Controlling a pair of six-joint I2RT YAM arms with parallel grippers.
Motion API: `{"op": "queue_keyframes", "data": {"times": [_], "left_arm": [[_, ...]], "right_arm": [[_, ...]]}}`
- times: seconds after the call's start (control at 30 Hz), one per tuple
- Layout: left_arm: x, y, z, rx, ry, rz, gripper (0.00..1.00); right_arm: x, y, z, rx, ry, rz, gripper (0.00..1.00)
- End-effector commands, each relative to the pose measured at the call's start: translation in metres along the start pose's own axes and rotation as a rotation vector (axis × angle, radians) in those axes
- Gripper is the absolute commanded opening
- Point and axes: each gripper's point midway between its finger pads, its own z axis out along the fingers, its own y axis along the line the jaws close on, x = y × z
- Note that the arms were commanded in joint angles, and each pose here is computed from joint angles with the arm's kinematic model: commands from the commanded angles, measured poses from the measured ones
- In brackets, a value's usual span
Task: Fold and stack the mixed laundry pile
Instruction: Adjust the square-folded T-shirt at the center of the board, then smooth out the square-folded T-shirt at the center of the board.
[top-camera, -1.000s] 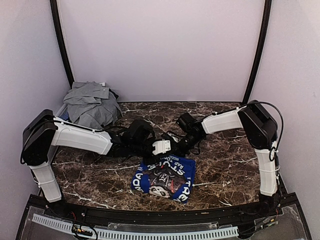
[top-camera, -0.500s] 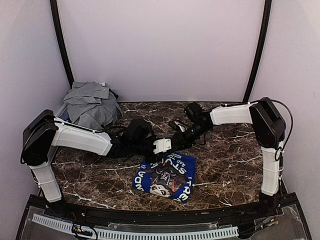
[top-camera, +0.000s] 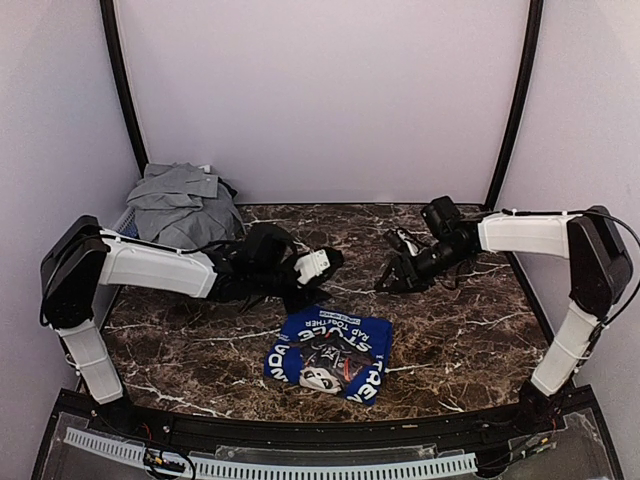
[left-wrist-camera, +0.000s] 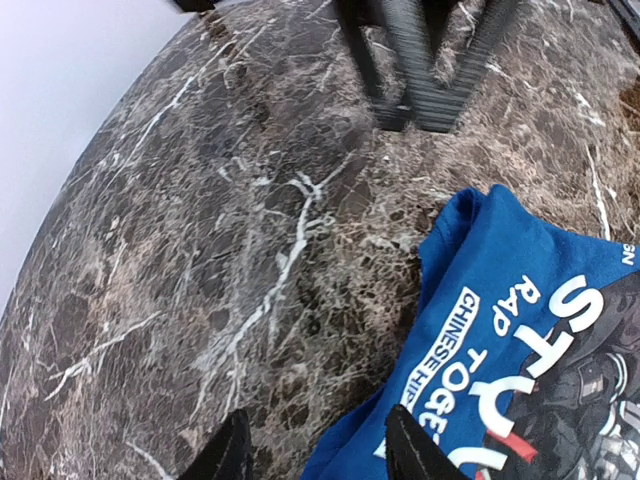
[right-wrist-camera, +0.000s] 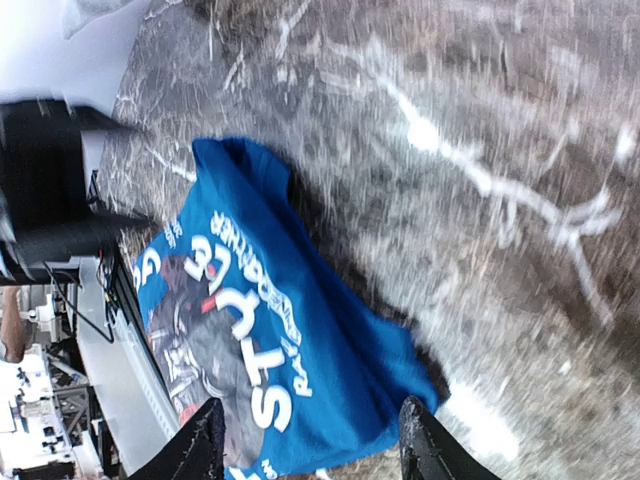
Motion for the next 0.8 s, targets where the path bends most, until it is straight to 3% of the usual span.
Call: {"op": "queue_keyframes", "data": {"times": [0.0, 0.33, 0.77], "left_arm": [[-0.01, 0.018, -0.039, 0.031, -0.047, -0.253, 0.46], [0.039, 0.026, -0.043, 0.084, 0.053, -0.529, 0.46], [0.061, 0.017, -0.03, 0.173, 0.092, -0.654, 0.46]], "right_arm": [[0.028, 0.004, 0.003, -0.035, 0.016, 0.006, 0.54], [0.054, -0.015, 0.031, 0.101, 0.102, 0.026, 0.48], [0.065, -0.02, 0.041, 0.121, 0.155, 0.02, 0.44]]}}
